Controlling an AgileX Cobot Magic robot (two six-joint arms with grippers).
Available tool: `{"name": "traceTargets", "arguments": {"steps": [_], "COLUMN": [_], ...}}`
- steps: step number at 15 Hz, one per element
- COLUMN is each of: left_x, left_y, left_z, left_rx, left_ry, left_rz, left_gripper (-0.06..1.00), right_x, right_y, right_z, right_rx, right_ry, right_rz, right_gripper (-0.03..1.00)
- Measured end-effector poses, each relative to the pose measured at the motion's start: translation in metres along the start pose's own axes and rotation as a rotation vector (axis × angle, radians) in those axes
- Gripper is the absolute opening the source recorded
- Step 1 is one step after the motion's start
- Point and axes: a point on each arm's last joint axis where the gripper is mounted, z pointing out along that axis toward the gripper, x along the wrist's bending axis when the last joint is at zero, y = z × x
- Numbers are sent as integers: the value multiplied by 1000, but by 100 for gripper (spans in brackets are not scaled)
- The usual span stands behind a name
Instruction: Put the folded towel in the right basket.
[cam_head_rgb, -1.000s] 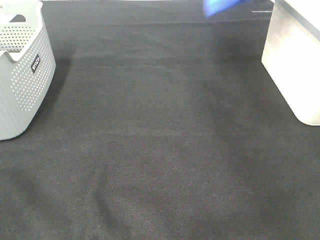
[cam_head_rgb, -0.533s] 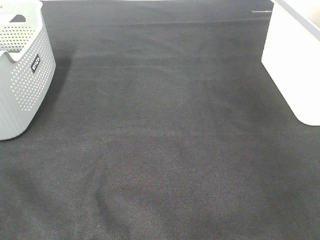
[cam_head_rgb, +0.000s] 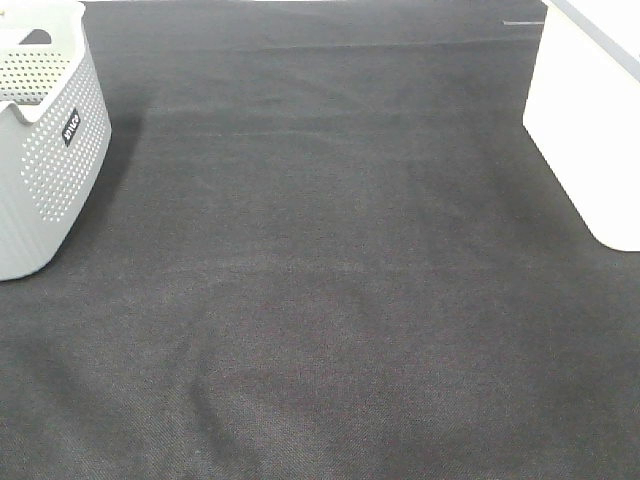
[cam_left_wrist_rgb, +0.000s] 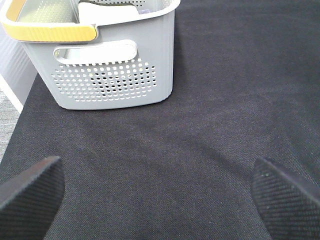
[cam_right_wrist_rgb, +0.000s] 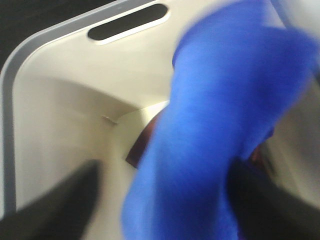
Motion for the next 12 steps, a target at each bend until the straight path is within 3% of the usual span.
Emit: {"name": "traceTargets", "arguments": {"steps": [1,2,7,12], "left_x": [0,0,0,0], "left_y": [0,0,0,0], "left_z": [0,0,0,0], "left_rx": [0,0,0,0], "left_ry": [0,0,0,2], "left_rz": [0,0,0,1], "left_gripper": [94,94,94,94], "right_x": [6,16,21,66], "right_y": [-1,-2,-2,-38], "right_z": [2,4,2,-6], "right_rx": [4,9,7,206], "right_ry": [8,30,38,-73], "right_rz": [-11,-26,-127,-267], "right_gripper": [87,95,97,97]}}
